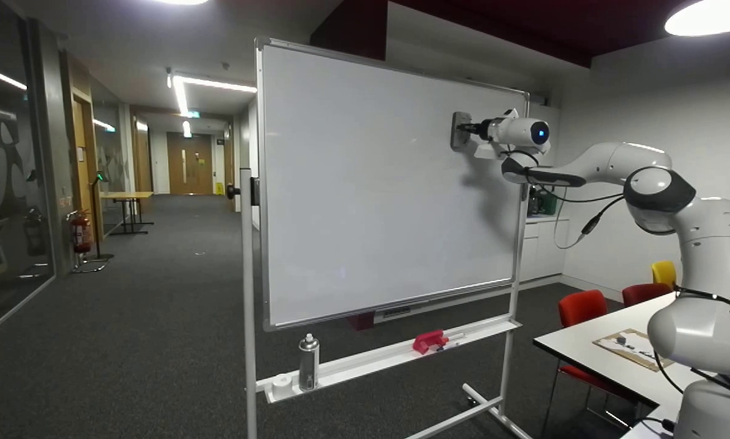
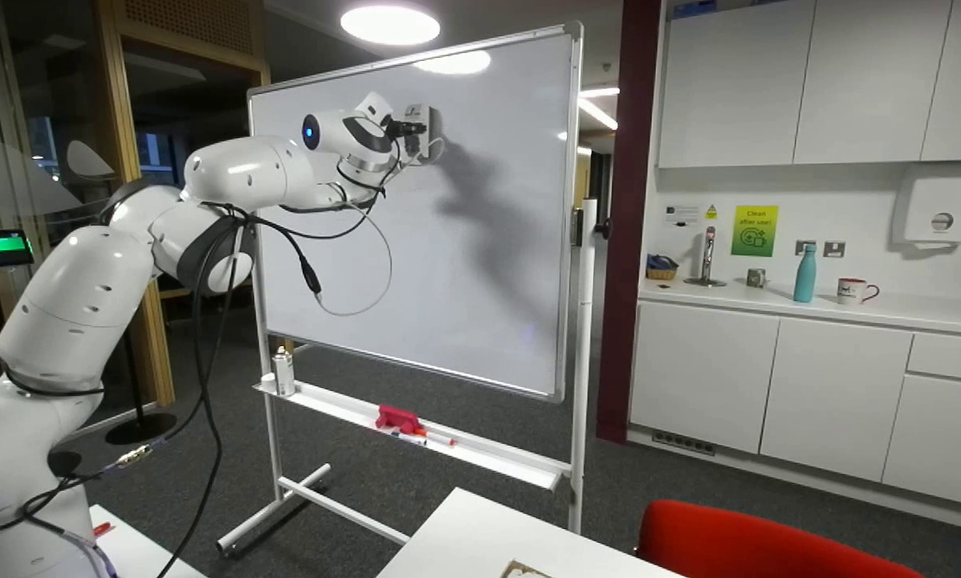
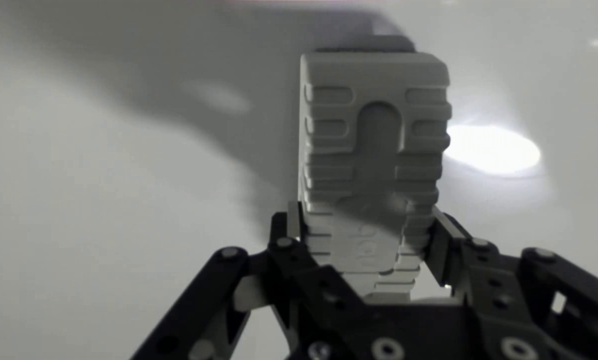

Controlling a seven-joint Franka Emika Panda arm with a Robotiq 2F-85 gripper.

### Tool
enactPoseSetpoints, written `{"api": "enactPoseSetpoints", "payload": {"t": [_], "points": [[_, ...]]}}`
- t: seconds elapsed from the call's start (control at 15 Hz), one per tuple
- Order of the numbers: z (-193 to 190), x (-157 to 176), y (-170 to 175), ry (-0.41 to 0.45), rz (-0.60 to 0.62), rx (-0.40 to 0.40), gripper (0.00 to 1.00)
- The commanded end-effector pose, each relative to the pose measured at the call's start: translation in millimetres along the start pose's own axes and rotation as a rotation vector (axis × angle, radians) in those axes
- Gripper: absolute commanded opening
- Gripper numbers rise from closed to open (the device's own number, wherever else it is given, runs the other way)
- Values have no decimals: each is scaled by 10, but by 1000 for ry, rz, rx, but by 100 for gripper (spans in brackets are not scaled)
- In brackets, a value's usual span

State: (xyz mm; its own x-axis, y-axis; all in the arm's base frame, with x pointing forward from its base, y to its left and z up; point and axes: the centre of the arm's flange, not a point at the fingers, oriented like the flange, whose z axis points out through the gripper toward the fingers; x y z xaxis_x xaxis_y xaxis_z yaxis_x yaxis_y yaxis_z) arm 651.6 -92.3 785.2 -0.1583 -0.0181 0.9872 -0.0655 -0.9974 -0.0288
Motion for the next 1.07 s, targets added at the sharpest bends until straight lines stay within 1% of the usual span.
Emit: {"api": "enactPoseSetpoints", "payload": {"t": [0.0,0.13,0.2,0.4,0.6,0.8,1.0], "points": [[-9,139,368,51,96,-105,34],[-8,169,430,64,114,-120,34],[-5,158,391,65,114,-112,34],[30,89,115,57,77,-67,34],[38,9,-364,42,16,15,34],[34,-143,-876,20,-68,114,34],[38,-411,-1238,-34,-176,190,34]]}}
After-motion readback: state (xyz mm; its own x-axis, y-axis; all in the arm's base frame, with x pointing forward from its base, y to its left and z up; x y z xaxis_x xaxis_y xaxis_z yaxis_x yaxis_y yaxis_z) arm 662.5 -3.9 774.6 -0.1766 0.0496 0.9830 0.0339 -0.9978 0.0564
